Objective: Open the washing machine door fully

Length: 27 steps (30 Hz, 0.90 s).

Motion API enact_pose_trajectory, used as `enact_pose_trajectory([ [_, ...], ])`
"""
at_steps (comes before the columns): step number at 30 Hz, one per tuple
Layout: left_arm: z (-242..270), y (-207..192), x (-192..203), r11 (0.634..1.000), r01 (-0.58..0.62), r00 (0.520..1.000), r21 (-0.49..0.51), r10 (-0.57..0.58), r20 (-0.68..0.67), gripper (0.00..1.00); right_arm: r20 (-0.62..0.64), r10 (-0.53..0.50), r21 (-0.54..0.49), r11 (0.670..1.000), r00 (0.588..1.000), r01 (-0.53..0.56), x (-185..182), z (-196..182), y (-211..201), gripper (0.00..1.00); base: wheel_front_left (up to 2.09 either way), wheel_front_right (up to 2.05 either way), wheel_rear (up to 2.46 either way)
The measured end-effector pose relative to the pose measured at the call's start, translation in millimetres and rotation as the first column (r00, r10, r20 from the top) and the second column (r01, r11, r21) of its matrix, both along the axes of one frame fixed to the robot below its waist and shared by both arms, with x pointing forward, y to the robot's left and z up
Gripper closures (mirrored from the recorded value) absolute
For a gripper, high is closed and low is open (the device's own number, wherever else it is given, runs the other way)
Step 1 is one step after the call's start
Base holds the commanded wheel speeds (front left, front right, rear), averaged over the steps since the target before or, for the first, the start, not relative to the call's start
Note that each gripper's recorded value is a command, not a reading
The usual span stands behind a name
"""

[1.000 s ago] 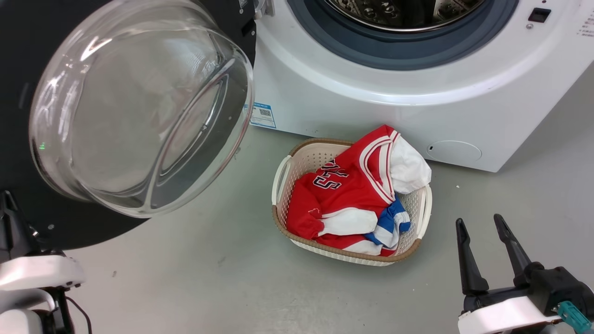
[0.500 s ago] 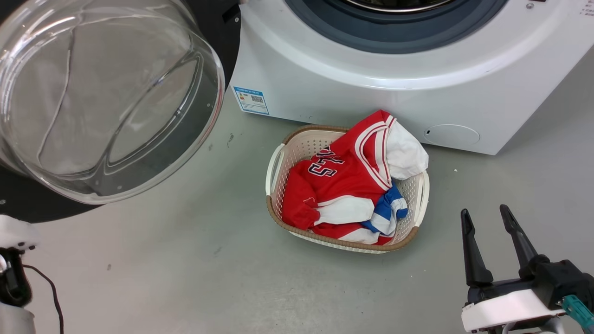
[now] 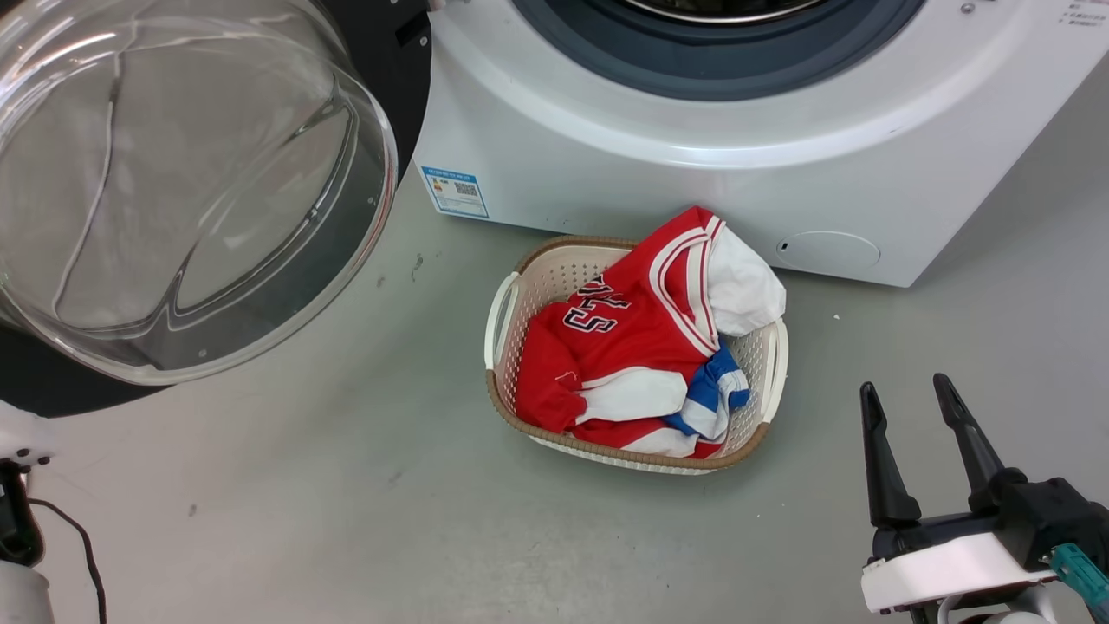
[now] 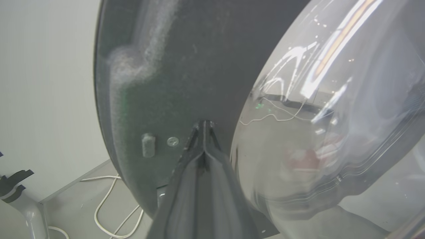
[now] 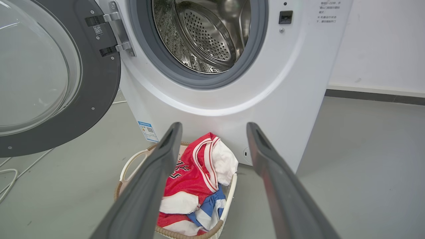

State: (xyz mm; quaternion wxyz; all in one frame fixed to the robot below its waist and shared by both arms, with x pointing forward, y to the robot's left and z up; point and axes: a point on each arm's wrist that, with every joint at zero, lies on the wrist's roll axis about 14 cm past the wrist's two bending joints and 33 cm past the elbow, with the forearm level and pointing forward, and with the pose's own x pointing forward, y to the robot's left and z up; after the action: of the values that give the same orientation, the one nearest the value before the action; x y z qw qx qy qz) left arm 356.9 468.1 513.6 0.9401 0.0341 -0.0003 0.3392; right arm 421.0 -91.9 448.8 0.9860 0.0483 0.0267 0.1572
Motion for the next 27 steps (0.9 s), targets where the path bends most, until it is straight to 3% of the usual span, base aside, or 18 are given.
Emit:
enact_pose_trajectory([
  [18, 27, -39, -31, 0.991, 0.108, 0.991, 0.078, -0.113, 0.067, 1.0, 0.084, -0.035, 0.034, 0.999, 0.996, 0.032, -29, 41, -12, 0.0, 0.0, 0.0, 0.0],
  [27, 43, -97, -41, 0.96, 0.242, 0.959, 0.143, -0.259, 0.114, 1.0, 0.124, -0.061, 0.054, 0.997, 0.99, 0.055, -50, 59, -22, 0.0, 0.0, 0.0, 0.0],
])
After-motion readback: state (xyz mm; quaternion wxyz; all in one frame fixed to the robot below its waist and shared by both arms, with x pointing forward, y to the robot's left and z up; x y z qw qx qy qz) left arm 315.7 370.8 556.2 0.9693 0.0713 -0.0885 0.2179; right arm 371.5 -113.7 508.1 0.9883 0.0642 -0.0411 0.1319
